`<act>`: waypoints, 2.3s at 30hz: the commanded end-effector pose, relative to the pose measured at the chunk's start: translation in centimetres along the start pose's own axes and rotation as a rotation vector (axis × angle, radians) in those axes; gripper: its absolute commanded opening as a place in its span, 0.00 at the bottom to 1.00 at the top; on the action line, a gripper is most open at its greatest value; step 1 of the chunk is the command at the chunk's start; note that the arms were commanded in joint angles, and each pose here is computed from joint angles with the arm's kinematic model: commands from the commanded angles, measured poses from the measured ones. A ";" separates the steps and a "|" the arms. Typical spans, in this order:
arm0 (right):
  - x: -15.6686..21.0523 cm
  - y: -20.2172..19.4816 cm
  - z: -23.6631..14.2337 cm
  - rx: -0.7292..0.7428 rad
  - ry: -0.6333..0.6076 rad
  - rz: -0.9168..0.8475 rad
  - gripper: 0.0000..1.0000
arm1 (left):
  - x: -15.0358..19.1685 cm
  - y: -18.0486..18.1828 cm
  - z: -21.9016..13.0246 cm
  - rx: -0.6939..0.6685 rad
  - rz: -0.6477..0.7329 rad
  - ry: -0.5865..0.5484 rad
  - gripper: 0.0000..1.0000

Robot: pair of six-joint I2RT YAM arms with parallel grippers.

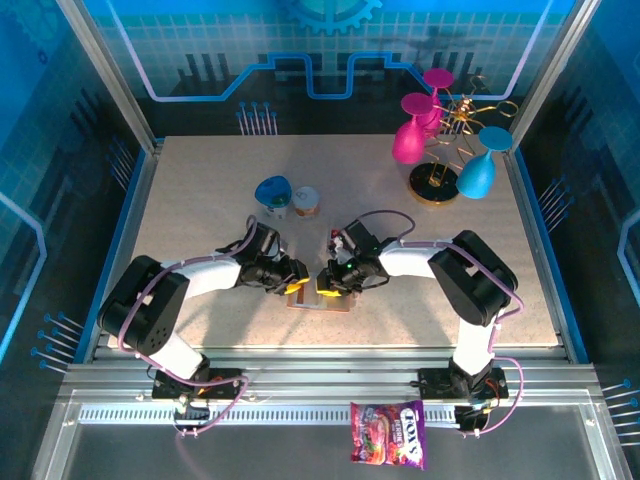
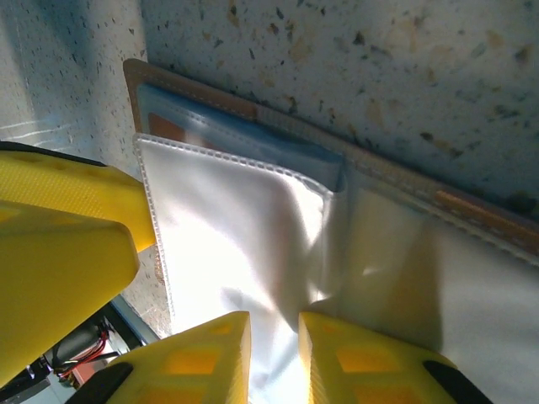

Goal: Take the credit cards out of the card holder

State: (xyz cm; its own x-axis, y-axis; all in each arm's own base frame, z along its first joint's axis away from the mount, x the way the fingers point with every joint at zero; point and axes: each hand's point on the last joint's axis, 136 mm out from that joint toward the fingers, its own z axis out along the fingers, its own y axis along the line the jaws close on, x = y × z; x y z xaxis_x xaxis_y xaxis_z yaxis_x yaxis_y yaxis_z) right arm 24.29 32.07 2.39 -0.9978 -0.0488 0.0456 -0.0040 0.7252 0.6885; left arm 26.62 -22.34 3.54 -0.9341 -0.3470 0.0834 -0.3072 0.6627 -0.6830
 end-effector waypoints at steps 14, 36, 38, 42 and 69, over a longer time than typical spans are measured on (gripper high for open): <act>-0.1 0.7 -1.8 -0.020 -0.033 0.004 0.27 | 0.9 -1.5 -0.1 0.048 0.006 0.037 0.28; -1.1 0.6 -8.4 0.013 -0.168 -0.007 0.30 | 1.2 -5.0 -0.6 0.069 0.061 0.050 0.39; -1.1 0.5 -8.9 0.013 -0.176 -0.005 0.30 | 1.3 -5.5 -0.4 0.072 0.071 0.053 0.41; -1.2 0.2 -9.7 0.015 -0.194 -0.002 0.30 | 1.5 -6.4 0.2 0.072 0.086 0.070 0.43; -0.2 -1.5 -11.0 0.036 -0.201 0.026 0.30 | 3.5 -7.8 3.8 0.055 0.122 0.144 0.58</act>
State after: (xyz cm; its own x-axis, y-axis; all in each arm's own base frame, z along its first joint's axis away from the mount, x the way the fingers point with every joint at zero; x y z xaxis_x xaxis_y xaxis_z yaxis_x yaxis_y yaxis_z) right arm 25.36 24.12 9.18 -0.9916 0.1010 -0.0809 0.0210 0.7426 0.6694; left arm 26.35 -30.38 5.87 -0.9812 -0.1759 0.0798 -0.1791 0.6733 -0.7174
